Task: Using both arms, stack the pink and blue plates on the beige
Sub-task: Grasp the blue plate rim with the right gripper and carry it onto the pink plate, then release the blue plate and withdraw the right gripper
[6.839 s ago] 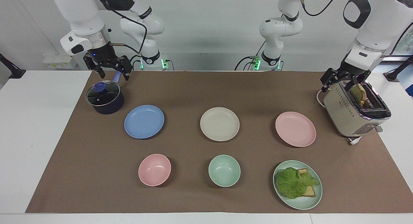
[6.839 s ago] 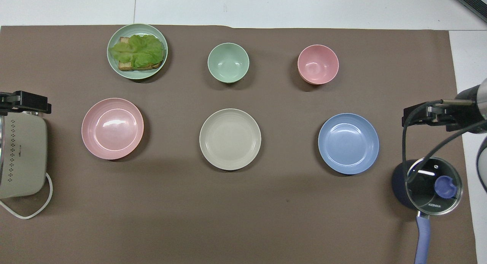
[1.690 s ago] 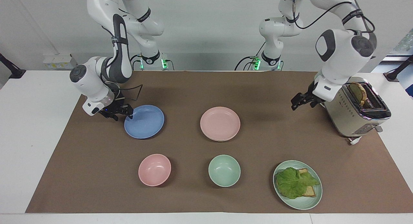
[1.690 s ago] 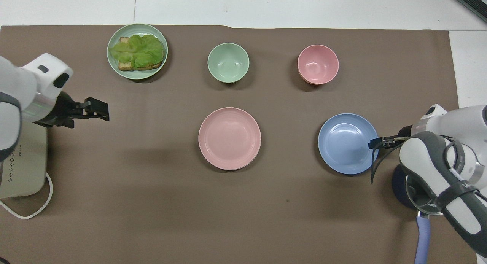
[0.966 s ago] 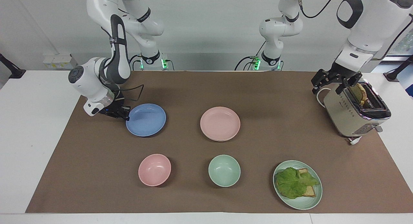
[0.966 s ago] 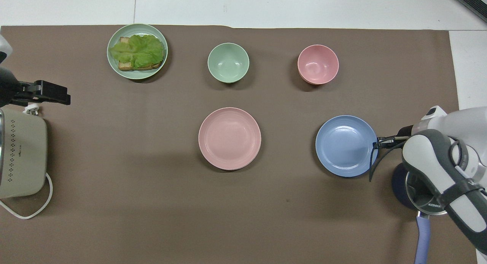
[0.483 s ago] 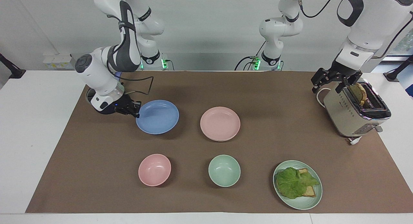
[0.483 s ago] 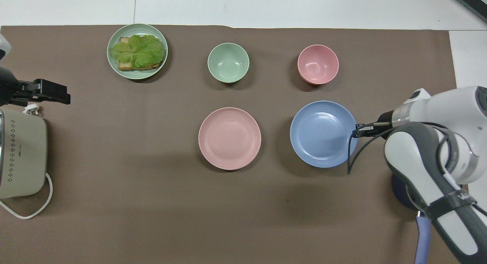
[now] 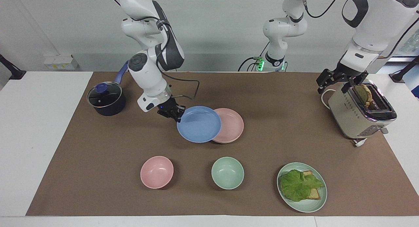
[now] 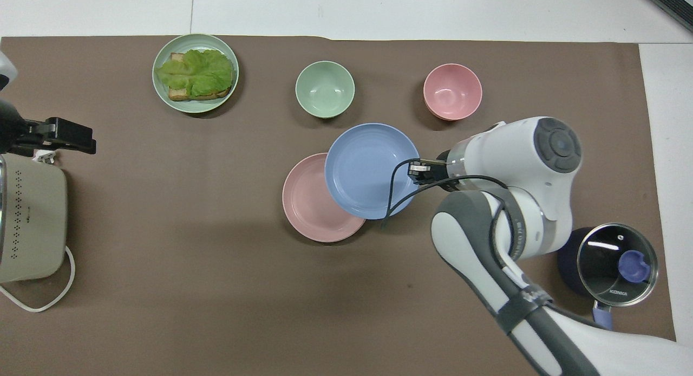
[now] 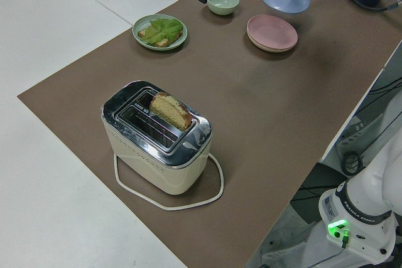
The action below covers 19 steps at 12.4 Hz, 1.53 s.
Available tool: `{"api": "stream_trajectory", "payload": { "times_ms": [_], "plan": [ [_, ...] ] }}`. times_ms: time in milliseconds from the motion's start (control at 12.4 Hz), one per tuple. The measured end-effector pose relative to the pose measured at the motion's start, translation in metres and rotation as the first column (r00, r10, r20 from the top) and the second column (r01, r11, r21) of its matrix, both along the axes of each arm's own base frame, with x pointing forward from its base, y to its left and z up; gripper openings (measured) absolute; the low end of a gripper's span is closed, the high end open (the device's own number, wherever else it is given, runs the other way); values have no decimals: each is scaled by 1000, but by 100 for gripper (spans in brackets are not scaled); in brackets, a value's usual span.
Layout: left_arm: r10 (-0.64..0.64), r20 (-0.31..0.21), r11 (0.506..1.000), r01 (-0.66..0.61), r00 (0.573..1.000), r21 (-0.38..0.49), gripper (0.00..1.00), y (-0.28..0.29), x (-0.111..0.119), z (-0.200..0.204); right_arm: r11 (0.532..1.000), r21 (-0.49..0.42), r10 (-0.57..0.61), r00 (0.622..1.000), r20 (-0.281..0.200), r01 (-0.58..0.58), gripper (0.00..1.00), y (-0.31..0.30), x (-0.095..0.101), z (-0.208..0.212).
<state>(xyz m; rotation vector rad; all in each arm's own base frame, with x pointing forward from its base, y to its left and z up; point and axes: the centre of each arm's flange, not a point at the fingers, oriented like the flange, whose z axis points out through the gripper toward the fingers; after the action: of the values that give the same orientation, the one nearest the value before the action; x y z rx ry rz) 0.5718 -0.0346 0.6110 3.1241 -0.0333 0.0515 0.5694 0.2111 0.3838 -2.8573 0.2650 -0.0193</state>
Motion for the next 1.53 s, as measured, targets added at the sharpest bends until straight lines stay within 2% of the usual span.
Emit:
{"api": "stream_trajectory", "payload": {
  "times_ms": [161,483,724,1046,1207,1287,1368,1529],
  "plan": [
    [0,-1,1000,0,1000,0,100,0,0,0,1000,-1,-9,999,-31,9,4,39,-9,-13],
    [11,-1,1000,-10,1000,0,100,4,0,0,1000,-11,6,998,-58,-7,4,57,-20,-26],
    [29,-1,1000,-29,1000,1,100,14,1,0,1000,-8,18,999,-33,-18,4,72,-23,-37],
    [30,-1,1000,-30,1000,1,100,14,1,0,1000,-12,18,999,-41,-18,4,72,-22,-45],
    [30,-1,1000,-30,1000,1,100,14,1,0,1000,-16,21,998,-59,-22,11,72,-25,-46],
    [30,-1,1000,-30,1000,1,100,14,1,0,1000,-22,18,997,-81,-20,25,72,-27,-48],
    [30,-1,1000,-30,1000,1,100,14,1,0,1000,-26,6,995,-98,-9,35,72,-28,-49],
    [30,-1,1000,-30,1000,1,100,14,1,0,1000,-29,-7,993,-115,4,60,71,-29,-42]
  ]
}}
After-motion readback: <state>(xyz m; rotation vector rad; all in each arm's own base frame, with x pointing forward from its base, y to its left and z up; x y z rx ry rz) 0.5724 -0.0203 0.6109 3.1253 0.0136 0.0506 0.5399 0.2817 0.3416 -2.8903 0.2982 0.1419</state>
